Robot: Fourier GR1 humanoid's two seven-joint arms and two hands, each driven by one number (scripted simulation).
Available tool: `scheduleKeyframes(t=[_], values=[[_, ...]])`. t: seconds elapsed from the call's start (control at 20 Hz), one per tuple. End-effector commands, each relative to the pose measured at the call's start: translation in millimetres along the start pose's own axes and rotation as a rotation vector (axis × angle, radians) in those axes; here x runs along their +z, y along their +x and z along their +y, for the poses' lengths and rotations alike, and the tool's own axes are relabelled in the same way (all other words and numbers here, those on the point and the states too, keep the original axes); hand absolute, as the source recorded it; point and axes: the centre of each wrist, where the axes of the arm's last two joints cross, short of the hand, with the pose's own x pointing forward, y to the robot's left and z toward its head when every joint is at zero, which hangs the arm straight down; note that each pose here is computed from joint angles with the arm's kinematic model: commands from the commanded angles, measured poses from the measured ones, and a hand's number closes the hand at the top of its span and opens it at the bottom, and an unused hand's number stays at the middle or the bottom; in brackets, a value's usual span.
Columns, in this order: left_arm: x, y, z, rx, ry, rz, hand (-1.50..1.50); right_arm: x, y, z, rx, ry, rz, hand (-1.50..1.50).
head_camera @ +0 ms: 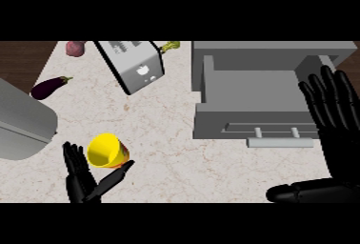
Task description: Pick up the cup, place it into the drawer and close the drawer
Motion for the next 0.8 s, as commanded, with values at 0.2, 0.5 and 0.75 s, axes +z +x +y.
scheduleKeyframes(t=[0.2, 0.5, 0.75], values=[[8.2, -28.6, 0.9, 0.004, -0.021, -0.017, -1.50, -2.4, -21.4, 0.2, -0.012, 0.002, -0.002, -1.50], [0.4, -28.8, -10.5, 0.058, -0.039, -0.019, -1.50, -5.5, 6.3, -8.1, 0.009, 0.005, -0.003, -1.50], [-14.8, -32.9, -4.3, 0.090, -0.027, -0.014, -1.50, -4.8, 13.0, -9.7, -0.006, -0.008, -0.023, -1.50]])
